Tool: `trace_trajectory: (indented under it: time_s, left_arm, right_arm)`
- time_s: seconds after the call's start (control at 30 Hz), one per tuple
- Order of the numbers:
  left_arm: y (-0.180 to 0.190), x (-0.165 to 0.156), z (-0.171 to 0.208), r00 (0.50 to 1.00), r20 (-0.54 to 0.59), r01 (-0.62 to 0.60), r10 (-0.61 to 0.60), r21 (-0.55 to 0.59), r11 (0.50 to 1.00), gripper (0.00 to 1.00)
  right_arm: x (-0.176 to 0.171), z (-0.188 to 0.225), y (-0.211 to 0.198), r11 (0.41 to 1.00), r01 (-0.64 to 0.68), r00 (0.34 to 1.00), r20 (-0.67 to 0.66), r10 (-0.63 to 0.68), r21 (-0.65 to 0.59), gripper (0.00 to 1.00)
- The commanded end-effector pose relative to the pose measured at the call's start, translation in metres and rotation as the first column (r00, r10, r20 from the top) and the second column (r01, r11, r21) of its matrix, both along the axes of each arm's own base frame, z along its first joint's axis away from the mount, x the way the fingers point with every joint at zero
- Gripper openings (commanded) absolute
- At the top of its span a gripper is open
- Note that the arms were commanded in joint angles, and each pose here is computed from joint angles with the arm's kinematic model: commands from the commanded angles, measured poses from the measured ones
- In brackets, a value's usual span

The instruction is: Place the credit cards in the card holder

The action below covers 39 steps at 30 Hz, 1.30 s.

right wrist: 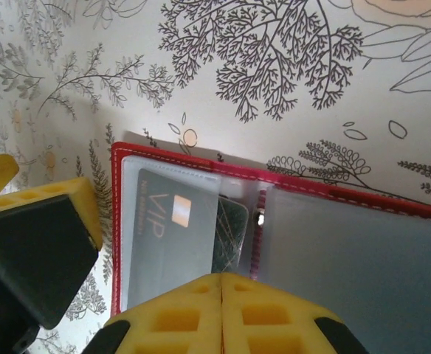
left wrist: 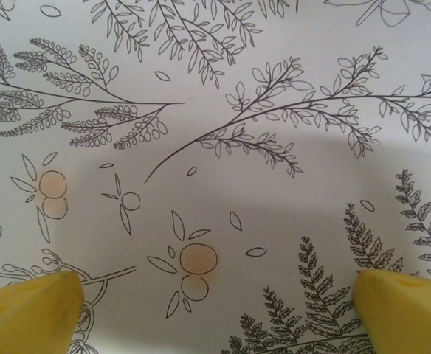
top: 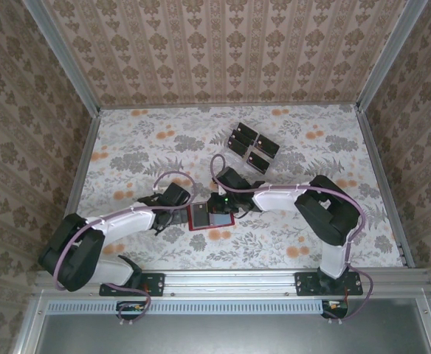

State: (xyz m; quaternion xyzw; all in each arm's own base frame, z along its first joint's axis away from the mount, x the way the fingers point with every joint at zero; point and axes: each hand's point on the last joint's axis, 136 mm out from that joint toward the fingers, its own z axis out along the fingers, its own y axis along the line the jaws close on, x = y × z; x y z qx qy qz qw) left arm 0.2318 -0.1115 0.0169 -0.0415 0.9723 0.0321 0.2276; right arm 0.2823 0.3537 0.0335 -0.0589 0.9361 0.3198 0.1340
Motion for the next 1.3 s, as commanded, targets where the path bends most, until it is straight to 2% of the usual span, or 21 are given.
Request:
trace_trajectory:
  time_s: [0.0,0.3,1.27]
  left_arm:
    - [-0.001,0.005,0.0,1.0,0.001,0.004,-0.004,0.004,1.0,1.0]
    - [-0.003,0.005,-0.004,1.0,-0.007,0.008,-0.008,0.003,1.0,1.0]
    - [-0.005,0.003,-0.009,1.0,-0.021,0.015,-0.015,-0.002,1.0,1.0]
  right_arm:
    - [0.005,-0.001,0.004,1.0,0.007,1.0,0.004,-0.007,-0.016,0.08]
    - [0.005,-0.008,0.004,1.0,0.01,1.0,-0.006,-0.01,-0.024,0.14]
    - [-0.002,-0.009,0.039,0.997,-0.06,0.996,-0.061,0.063,0.049,0.12]
